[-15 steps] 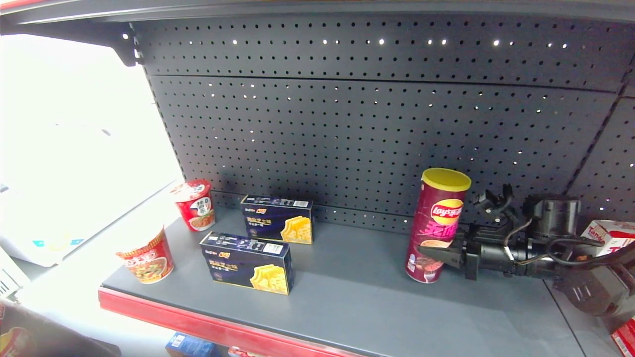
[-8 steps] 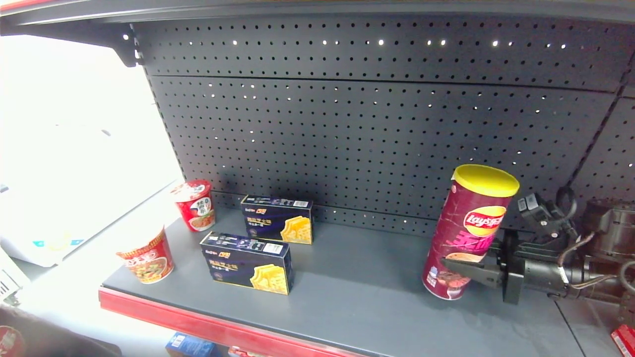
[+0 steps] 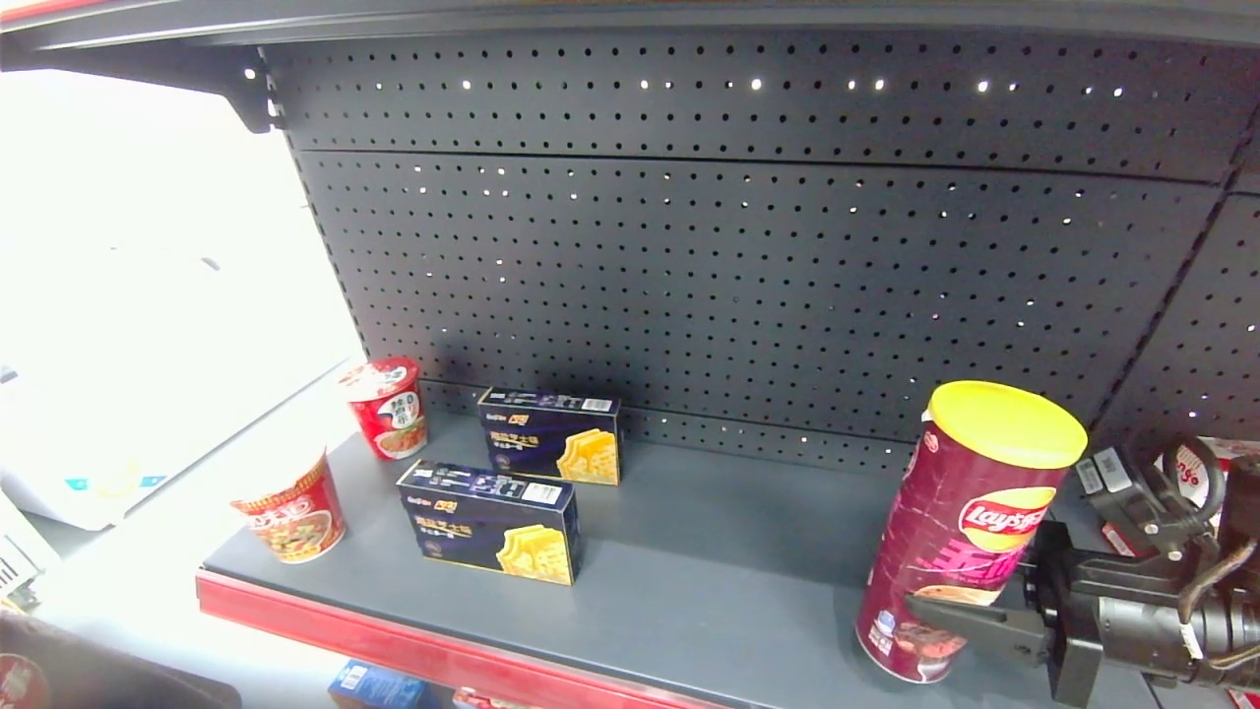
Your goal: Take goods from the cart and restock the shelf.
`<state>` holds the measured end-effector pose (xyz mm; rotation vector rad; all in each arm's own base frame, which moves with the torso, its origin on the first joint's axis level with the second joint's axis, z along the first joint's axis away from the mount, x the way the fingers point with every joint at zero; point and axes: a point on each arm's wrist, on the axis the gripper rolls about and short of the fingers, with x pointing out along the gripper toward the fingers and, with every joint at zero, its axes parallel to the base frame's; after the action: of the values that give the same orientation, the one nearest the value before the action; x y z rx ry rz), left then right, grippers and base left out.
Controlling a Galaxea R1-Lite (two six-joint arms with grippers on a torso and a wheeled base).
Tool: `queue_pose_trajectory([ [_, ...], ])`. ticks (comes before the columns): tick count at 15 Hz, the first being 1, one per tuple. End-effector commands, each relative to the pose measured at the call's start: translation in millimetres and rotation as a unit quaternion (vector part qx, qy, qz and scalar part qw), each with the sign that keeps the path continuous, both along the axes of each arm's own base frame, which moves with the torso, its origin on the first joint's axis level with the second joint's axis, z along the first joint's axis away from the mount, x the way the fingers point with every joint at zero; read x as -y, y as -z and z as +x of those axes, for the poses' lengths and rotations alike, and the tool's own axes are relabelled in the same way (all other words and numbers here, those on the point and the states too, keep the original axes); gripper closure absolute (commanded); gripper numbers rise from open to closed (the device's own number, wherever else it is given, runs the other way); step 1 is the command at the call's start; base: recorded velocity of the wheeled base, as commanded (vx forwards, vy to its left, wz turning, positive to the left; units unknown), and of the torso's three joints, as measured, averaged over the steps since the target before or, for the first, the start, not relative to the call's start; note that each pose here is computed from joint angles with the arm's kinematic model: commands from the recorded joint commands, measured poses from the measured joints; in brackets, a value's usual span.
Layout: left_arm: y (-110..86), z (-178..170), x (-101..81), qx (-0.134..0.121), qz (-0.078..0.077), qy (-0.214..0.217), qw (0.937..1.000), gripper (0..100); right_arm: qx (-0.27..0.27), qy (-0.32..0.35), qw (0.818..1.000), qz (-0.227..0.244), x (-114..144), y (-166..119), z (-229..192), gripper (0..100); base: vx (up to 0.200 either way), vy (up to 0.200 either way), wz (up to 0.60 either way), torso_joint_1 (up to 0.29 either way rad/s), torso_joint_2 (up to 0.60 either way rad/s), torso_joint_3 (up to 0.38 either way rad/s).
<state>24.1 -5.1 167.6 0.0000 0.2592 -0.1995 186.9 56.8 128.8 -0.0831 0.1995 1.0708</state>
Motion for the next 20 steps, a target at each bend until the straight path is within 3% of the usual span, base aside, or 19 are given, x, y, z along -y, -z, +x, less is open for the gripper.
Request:
queue_pose_trajectory([
  [1,0.0,0,0.1,0.0,-0.002,0.0,1.0,100,-0.011,-0.003,1.0,-0.003,1,6,-9,100,0.0,0.0,0.0,0.0,0.0,0.0],
  [20,7.9,1,0.2,-0.017,-0.012,-0.003,0.9998,100,-0.06,-0.021,0.998,-0.027,-19,41,18,100,0.0,0.0,0.0,0.0,0.0,0.0],
])
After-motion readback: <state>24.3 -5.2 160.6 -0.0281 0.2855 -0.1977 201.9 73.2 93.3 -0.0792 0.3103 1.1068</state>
